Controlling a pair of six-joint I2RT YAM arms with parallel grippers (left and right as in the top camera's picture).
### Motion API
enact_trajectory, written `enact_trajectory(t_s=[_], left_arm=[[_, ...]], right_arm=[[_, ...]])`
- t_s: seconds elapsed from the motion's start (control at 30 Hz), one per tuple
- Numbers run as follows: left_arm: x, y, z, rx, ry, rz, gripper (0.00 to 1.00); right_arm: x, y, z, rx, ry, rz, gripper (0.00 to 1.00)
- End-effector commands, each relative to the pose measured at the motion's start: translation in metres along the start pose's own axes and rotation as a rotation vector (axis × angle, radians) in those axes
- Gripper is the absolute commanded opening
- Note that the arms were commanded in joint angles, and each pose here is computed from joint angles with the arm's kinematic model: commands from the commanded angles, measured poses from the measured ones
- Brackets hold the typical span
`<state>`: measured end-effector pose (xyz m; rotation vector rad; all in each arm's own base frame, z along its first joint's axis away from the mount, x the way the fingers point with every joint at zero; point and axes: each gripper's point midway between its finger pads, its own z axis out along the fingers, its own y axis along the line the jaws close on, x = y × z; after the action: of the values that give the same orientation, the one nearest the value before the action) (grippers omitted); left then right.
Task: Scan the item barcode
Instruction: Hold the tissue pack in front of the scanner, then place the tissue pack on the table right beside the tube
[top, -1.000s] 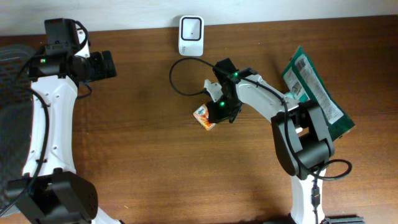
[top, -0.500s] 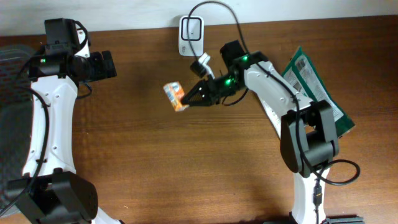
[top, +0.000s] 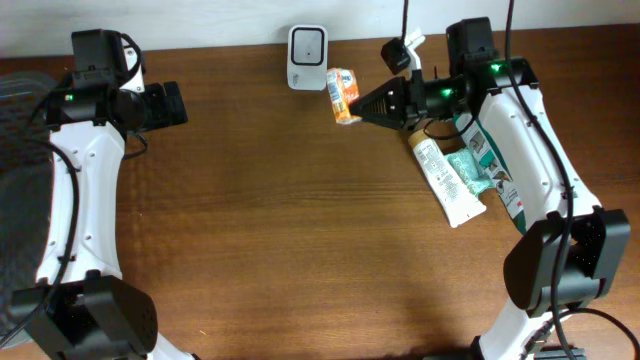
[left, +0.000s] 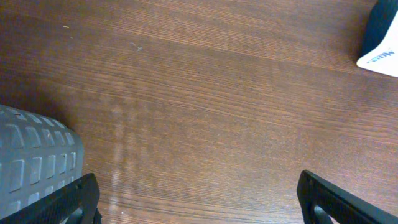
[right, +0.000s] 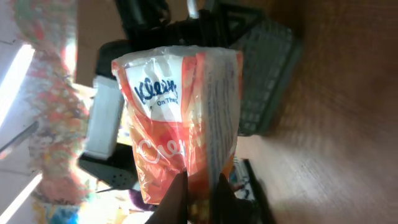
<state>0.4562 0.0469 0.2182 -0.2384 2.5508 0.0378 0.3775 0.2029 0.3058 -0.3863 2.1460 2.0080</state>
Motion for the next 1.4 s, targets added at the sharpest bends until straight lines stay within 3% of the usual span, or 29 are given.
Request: enact_trajectory(t_s=[0.0, 0.03, 0.07, 0.17, 0.27, 0.33, 0.43, 0.6, 0.93, 1.0, 1.1, 1.2, 1.37], left_arm=[[-0.002, 0.002, -0.004, -0.007, -0.010, 0.010, 0.99], [-0.002, 0.002, -0.004, -0.007, -0.011, 0.010, 0.99], [-0.002, 0.002, -0.004, -0.007, -0.010, 0.010, 0.99], [-0.002, 0.002, -0.004, -0.007, -0.010, 0.010, 0.99], [-0.002, 0.002, -0.004, -0.007, -0.010, 0.010, 0.99], [-0.002, 0.002, -0.004, -0.007, -0.010, 0.010, 0.99], [-0.002, 0.002, -0.004, -0.007, -0.010, 0.010, 0.99], [-0.002, 0.002, -0.004, -0.007, -0.010, 0.010, 0.99], [-0.002, 0.002, -0.004, -0.007, -0.010, 0.010, 0.99], [-0.002, 0.002, -0.004, -0.007, -0.010, 0.010, 0.99], [-0.002, 0.002, -0.004, -0.007, -0.011, 0.010, 0.99], [-0.002, 0.002, -0.004, -0.007, -0.010, 0.010, 0.99], [-0.002, 0.002, -0.004, -0.007, -0.010, 0.010, 0.99]], right_arm=[[-0.003, -0.044, 0.008, 0.365, -0.025, 0.008, 0.04], [-0.010, -0.084, -0.003, 0.674, -0.080, 0.034, 0.04], [-0.016, -0.092, -0.008, 0.797, -0.104, 0.010, 0.04], [-0.073, -0.068, -0.035, 1.355, -0.268, -0.269, 0.04], [-0.121, -0.068, -0.024, 1.621, -0.353, -0.571, 0.04], [-0.155, -0.094, -0.011, 1.759, -0.357, -0.751, 0.04], [-0.189, -0.164, 0.012, 1.866, -0.215, -0.996, 0.04], [-0.193, -0.256, 0.034, 1.936, 0.045, -1.217, 0.04], [-0.208, -0.229, 0.039, 1.909, -0.096, -1.243, 0.04], [-0.210, -0.201, 0.049, 1.778, -0.179, -1.211, 0.04], [-0.201, -0.150, 0.062, 1.558, -0.260, -1.123, 0.04], [-0.174, -0.105, 0.072, 1.361, -0.230, -1.022, 0.04], [-0.077, -0.050, 0.014, 1.353, -0.193, -0.498, 0.04]])
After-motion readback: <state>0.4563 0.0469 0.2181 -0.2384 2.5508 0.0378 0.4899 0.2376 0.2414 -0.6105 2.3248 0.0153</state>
